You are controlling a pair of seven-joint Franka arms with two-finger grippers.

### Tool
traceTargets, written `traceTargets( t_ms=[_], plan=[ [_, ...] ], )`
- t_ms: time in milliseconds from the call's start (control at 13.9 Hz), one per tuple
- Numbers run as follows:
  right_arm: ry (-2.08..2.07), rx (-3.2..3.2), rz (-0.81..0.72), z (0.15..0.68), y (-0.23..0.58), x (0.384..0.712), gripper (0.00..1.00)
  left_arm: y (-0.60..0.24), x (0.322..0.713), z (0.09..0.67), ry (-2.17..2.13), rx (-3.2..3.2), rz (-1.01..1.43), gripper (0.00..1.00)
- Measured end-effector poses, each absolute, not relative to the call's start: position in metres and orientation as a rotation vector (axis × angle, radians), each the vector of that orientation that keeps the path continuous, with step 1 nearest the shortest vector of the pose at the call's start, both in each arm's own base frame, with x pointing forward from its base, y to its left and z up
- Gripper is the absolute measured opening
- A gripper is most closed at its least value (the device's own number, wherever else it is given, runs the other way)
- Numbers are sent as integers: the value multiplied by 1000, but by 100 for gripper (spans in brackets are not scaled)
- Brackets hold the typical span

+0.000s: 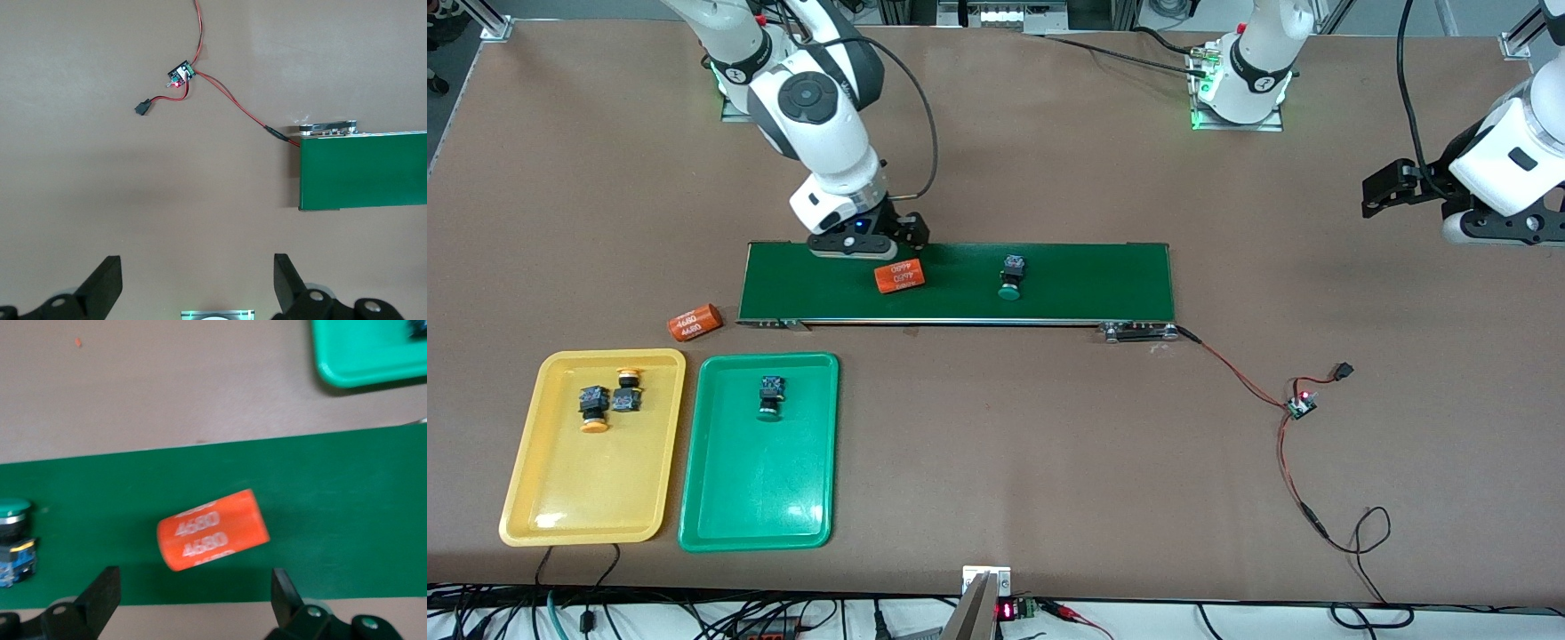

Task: Sort buttons by color to trays
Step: 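Move the right gripper back over the green button on the belt, then grasp the green-capped button on the belt with the right gripper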

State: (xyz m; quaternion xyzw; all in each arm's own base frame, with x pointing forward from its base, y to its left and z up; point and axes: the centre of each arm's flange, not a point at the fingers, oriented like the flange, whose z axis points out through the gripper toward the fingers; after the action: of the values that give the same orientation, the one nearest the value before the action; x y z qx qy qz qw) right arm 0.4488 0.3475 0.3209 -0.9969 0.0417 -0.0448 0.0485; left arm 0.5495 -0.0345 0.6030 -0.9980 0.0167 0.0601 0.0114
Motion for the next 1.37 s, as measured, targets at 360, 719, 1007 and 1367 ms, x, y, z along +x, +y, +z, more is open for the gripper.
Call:
traceTargets(
  t_ms=[360, 719, 1007, 1367],
  plan=[
    [142, -3007, -71, 305, 375, 453, 100, -34, 549, 603, 52, -3113, 187, 100],
    [120, -3075, -55, 299, 376, 456, 100, -34, 549, 603, 52, -3113, 187, 100],
    [172, -3111, -51, 307, 398, 468, 100, -34, 549, 603, 52, -3113, 187, 100],
    [157, -3101, -45, 303, 424, 468, 100, -34, 549, 603, 52, -3113, 187, 100]
  ],
)
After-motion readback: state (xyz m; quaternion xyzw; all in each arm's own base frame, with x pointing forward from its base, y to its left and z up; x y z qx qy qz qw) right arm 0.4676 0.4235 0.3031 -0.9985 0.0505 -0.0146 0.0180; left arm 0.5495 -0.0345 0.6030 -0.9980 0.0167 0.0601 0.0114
